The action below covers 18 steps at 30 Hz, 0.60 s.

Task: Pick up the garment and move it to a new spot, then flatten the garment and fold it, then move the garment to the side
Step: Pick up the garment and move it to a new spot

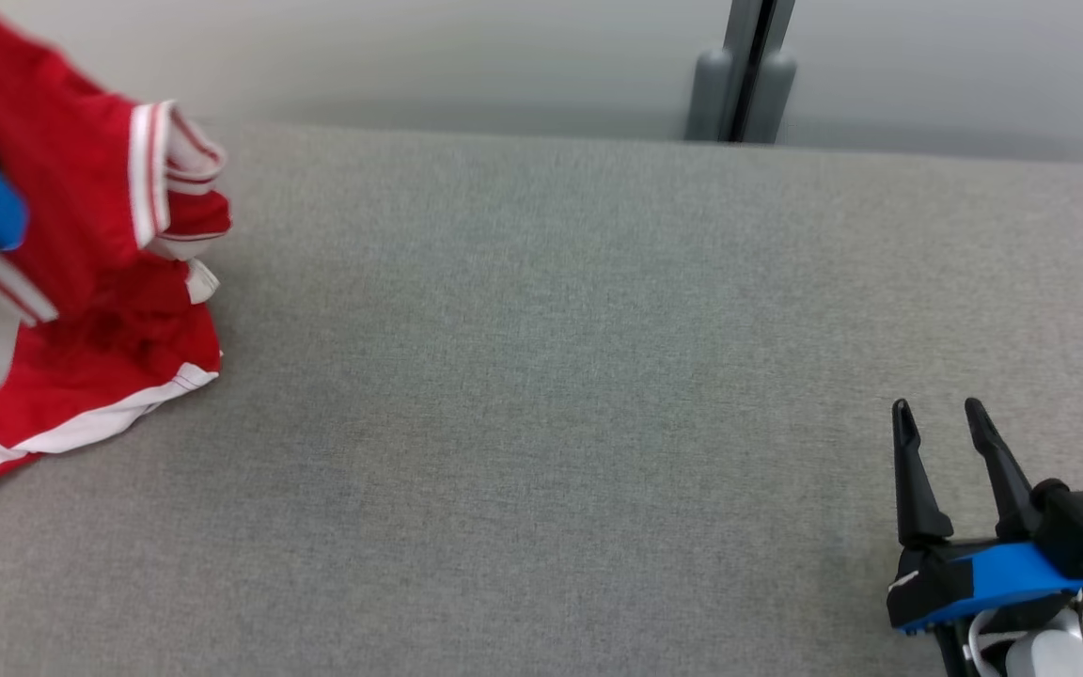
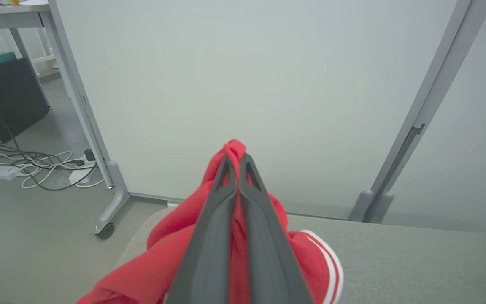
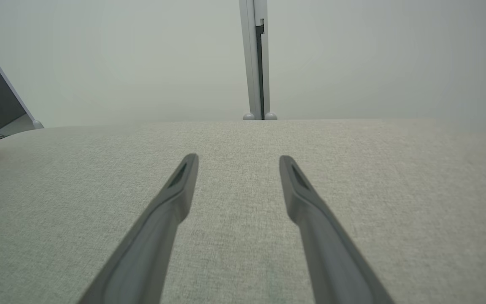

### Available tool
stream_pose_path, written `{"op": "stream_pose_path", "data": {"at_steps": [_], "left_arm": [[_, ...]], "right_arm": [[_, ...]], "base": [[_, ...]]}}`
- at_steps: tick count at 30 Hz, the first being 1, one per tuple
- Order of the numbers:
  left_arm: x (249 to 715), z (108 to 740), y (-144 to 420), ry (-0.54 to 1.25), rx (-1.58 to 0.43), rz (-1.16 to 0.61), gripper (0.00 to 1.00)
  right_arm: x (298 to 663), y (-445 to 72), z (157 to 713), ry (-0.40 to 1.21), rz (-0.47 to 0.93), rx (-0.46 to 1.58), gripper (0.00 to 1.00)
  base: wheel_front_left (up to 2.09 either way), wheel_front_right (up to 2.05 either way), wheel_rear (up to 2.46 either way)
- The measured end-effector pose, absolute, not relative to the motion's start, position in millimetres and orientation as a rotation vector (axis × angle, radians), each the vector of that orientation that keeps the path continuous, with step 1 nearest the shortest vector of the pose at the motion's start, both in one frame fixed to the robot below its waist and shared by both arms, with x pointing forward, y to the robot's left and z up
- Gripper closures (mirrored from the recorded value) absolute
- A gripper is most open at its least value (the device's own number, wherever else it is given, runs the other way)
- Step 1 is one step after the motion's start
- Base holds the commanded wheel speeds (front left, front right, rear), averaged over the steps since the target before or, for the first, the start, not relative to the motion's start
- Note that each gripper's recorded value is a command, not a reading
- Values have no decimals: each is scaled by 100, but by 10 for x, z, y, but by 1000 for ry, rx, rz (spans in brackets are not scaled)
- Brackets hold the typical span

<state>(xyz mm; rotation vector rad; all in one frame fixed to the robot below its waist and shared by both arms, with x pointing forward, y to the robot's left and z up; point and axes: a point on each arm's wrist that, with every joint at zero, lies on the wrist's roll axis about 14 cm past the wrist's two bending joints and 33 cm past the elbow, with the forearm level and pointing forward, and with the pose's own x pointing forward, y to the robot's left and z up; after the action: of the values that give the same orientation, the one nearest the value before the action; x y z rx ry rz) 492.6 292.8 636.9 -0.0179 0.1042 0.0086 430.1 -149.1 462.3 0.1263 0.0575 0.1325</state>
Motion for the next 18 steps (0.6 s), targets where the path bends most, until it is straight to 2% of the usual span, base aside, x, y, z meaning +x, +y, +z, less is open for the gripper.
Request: {"op": "stream_pose_path", "data": {"at_steps": [2, 3, 9, 12, 18], "left_arm": [[4934, 6558, 2751, 57, -6, -40, 100], [4929, 6876, 2382, -17, 10, -139, 100], [4828, 7540, 1364, -179, 14, -410, 100], [4829, 7544, 940, -184, 26, -517, 100], [4872, 7086, 97, -80, 3, -725, 100]], "right_arm": [[4260, -1502, 4641, 54, 130, 130, 0], [4191, -1515, 4688, 46, 127, 136, 0], [4040, -1631, 4826, 10, 96, 151, 0], [3968, -1721, 4838, 7, 71, 156, 0], [3841, -2030, 4827, 5, -21, 166, 0]], "base": [[0, 0, 0], [0, 0, 0], [0, 0, 0], [0, 0, 0], [0, 0, 0]]}}
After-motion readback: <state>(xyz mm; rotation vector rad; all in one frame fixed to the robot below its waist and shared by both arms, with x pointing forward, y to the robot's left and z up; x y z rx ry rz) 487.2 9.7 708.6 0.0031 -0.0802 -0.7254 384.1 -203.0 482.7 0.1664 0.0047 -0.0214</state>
